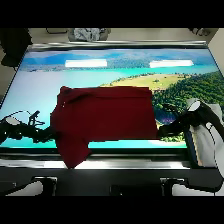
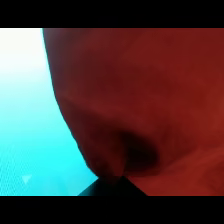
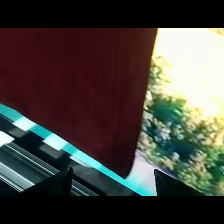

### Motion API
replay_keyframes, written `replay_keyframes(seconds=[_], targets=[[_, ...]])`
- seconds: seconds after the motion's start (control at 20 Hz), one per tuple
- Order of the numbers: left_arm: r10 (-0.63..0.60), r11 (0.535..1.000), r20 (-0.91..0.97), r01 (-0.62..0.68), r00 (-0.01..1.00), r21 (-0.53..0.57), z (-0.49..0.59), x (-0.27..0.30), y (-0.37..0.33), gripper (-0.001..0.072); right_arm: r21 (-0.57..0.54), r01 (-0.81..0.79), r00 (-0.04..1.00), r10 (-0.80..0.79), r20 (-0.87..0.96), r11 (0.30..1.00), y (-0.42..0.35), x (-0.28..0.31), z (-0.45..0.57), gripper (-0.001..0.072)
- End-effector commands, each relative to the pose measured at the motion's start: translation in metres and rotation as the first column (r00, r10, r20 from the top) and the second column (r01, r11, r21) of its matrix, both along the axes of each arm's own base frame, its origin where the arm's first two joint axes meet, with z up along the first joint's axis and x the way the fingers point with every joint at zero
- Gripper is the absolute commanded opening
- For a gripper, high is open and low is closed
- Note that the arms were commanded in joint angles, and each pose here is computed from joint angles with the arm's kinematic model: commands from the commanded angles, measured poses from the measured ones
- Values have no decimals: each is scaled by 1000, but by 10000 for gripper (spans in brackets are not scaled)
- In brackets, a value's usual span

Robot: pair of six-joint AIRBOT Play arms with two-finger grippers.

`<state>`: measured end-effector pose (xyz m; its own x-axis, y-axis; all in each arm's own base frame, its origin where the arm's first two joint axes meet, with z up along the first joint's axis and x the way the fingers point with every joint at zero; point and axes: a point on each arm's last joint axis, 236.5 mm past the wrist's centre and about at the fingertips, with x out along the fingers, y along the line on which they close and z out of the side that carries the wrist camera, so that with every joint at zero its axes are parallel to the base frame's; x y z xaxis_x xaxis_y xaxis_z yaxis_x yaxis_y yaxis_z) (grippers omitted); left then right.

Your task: Fold the shirts.

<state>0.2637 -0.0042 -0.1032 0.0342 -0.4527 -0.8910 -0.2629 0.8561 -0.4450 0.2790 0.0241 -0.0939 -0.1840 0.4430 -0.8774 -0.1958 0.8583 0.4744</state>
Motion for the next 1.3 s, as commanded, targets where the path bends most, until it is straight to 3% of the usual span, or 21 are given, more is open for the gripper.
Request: replay_keyframes(seconds=[0.0,0.15,0.25,0.3,0.5,0.6,0.65,0.7,0.8,0.9,0.95,1.05,1.25], targets=[[-7,1000,-1,7,1000,-5,2,-1,-1,35,78,114,992,-118,54,990,21,18,-6,561],[-9,1000,1,9,1000,-4,2,-1,-1,36,137,164,986,-166,10,977,35,16,-10,524],[-23,1000,24,23,999,7,7,5,4,36,147,169,986,-169,-13,975,37,14,-13,325],[-24,1000,34,23,999,10,12,10,7,35,140,175,984,-177,0,974,36,17,-14,58],[-66,997,153,59,986,45,75,49,27,31,132,60,967,-90,238,990,26,59,39,46],[-86,990,334,44,939,130,149,83,38,31,73,-8,879,-28,477,997,15,99,115,46],[-68,985,448,-11,892,171,202,98,43,31,17,-31,782,14,623,999,9,120,171,46],[-62,977,560,-65,826,204,259,107,44,31,-62,-40,640,73,765,997,3,135,239,46],[-93,952,783,-175,615,250,392,99,37,32,-224,87,299,189,935,971,-17,134,388,47],[-163,911,932,-313,323,267,520,61,27,32,-307,296,-27,329,944,904,-33,83,524,47],[-213,882,961,-389,175,267,575,34,23,31,-295,375,-138,368,920,879,-35,50,571,47],[-243,866,970,-455,-15,210,638,-19,5,32,-258,469,-259,412,874,844,-33,-11,622,47],[-256,864,959,-474,-124,170,665,-73,-17,32,-270,527,-287,467,836,806,-30,-66,637,47]])
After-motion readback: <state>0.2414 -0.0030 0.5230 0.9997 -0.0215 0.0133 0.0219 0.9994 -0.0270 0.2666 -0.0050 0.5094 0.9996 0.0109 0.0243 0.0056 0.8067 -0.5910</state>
